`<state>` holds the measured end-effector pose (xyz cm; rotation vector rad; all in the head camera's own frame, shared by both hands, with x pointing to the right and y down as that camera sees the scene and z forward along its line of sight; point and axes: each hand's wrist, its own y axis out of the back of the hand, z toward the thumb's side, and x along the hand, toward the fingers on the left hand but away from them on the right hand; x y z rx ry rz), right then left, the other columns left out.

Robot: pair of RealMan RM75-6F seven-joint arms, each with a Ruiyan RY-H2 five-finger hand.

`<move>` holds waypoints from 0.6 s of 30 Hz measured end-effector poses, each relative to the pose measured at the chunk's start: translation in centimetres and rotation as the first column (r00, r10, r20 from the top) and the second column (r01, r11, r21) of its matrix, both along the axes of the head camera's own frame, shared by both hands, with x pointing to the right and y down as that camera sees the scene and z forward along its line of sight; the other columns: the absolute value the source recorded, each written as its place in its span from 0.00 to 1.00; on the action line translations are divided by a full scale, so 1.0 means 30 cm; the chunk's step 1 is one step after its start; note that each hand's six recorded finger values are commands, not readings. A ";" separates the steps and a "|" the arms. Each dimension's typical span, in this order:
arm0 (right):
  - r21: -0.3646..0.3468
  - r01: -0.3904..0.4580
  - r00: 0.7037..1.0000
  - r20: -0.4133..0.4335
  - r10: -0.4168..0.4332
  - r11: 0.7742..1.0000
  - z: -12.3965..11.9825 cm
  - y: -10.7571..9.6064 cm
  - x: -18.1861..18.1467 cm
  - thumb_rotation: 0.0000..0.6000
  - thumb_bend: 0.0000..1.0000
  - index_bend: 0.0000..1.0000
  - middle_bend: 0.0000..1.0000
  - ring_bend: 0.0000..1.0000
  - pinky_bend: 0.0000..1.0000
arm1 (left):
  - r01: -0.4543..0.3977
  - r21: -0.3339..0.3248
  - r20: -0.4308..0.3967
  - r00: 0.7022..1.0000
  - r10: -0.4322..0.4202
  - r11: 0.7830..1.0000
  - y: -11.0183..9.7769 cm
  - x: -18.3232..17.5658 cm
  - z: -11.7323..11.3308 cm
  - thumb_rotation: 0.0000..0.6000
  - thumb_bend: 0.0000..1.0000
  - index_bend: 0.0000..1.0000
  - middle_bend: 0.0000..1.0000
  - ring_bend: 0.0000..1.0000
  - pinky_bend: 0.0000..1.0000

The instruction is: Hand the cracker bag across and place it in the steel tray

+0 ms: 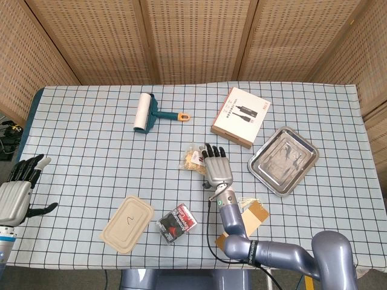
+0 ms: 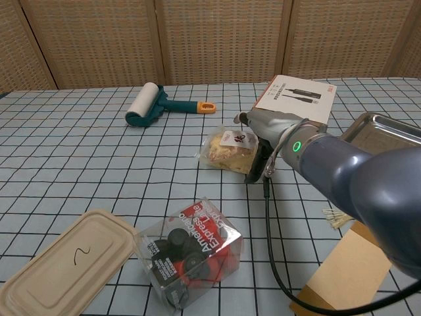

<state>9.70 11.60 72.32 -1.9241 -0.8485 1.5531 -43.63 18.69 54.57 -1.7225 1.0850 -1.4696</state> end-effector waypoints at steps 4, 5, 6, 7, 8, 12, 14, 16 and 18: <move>0.003 0.002 1.000 -0.018 -0.002 1.000 0.030 -0.018 -0.001 1.00 0.13 0.09 0.00 0.00 0.00 | 0.007 0.003 -0.005 1.000 -0.007 1.000 -0.003 -0.006 -0.004 1.00 0.00 0.00 0.00 0.00 0.00; 0.007 0.001 1.000 -0.024 -0.001 1.000 0.037 -0.025 0.002 1.00 0.14 0.11 0.01 0.00 0.02 | 0.007 0.003 -0.006 1.000 -0.007 1.000 -0.004 -0.007 -0.005 1.00 0.00 0.00 0.00 0.00 0.00; 0.012 0.000 1.000 -0.030 0.001 1.000 0.045 -0.032 0.006 1.00 0.15 0.13 0.02 0.00 0.03 | 0.010 0.005 -0.008 1.000 -0.010 1.000 -0.005 -0.009 -0.007 1.00 0.00 0.00 0.00 0.00 0.00; 0.020 -0.004 0.999 -0.035 0.004 1.000 0.053 -0.043 0.012 1.00 0.16 0.16 0.05 0.01 0.07 | 0.013 0.007 -0.010 1.000 -0.013 1.000 -0.007 -0.012 -0.008 1.00 0.00 0.00 0.00 0.00 0.00; 0.027 -0.007 0.999 -0.036 0.008 1.000 0.059 -0.051 0.015 1.00 0.17 0.20 0.10 0.04 0.12 | 0.015 0.008 -0.011 1.000 -0.015 1.000 -0.008 -0.014 -0.009 1.00 0.00 0.00 0.00 0.00 0.00; 0.064 -0.013 0.999 -0.028 0.015 0.998 0.070 -0.076 0.019 1.00 0.20 0.32 0.26 0.22 0.32 | 0.021 0.007 -0.010 1.000 -0.021 1.000 -0.011 -0.019 -0.008 1.00 0.00 0.00 0.00 0.00 0.00; 0.072 -0.008 1.000 -0.027 0.010 0.997 0.077 -0.078 0.019 1.00 0.20 0.43 0.35 0.31 0.44 | 0.019 0.007 -0.011 1.000 -0.019 1.000 -0.011 -0.018 -0.008 1.00 0.00 0.00 0.00 0.00 0.00; 0.071 -0.005 1.000 -0.028 0.007 0.997 0.085 -0.072 0.024 1.00 0.20 0.50 0.40 0.38 0.51 | 0.018 0.010 -0.014 1.000 -0.018 1.000 -0.014 -0.017 -0.008 1.00 0.00 0.00 0.00 0.00 0.00; 0.066 -0.005 1.000 -0.031 0.007 0.998 0.091 -0.060 0.035 1.00 0.21 0.54 0.45 0.43 0.56 | 0.030 0.020 -0.017 0.999 -0.030 0.999 -0.019 -0.024 -0.012 1.00 0.00 0.00 0.00 0.00 0.00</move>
